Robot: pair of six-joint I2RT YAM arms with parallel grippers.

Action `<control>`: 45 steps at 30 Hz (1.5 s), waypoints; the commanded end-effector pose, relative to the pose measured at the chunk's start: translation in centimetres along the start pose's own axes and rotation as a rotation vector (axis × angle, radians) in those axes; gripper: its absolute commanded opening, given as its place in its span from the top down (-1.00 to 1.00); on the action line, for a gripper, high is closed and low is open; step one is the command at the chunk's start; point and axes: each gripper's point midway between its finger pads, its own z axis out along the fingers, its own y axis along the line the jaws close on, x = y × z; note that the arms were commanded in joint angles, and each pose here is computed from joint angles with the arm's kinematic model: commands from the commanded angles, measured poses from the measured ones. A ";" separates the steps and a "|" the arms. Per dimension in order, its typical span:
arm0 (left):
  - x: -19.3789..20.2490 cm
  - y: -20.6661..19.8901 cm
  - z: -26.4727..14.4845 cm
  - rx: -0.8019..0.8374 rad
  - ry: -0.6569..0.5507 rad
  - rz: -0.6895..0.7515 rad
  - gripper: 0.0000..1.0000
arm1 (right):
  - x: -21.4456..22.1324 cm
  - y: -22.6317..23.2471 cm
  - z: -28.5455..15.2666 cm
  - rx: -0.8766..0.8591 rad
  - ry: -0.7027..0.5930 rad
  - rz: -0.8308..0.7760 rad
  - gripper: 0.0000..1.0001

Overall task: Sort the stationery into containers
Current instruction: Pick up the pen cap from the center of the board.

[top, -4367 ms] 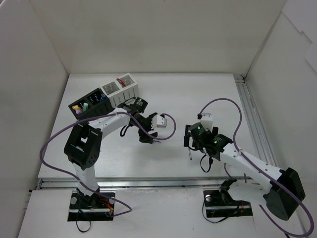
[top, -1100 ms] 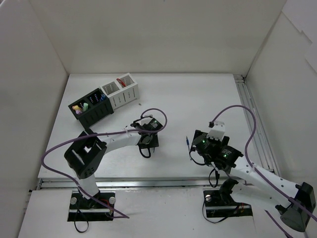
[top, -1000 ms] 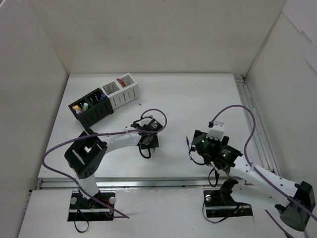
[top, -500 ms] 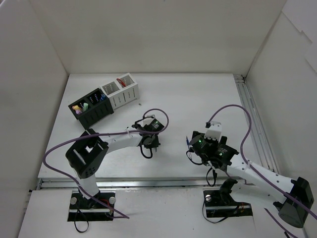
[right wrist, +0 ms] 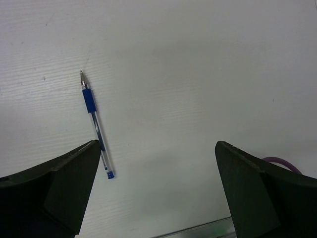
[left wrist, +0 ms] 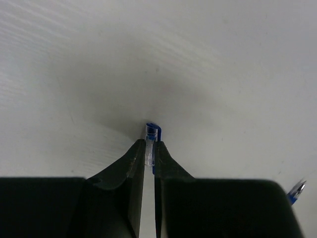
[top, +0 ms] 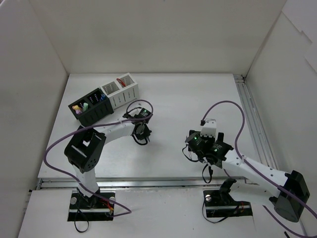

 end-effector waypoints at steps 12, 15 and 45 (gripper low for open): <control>-5.6 -1.9 -0.3 0.009 -0.064 -0.486 1.00 | -2.6 1.0 -0.3 -0.008 -0.058 -0.024 -0.96; -5.2 -1.5 0.4 -0.016 -0.052 -0.485 1.00 | -2.4 1.4 -0.5 -0.035 -0.046 -0.050 -0.96; -11.4 -0.4 -14.9 0.263 -0.439 -0.279 1.00 | 5.3 9.1 7.7 -0.202 0.290 -0.077 -0.28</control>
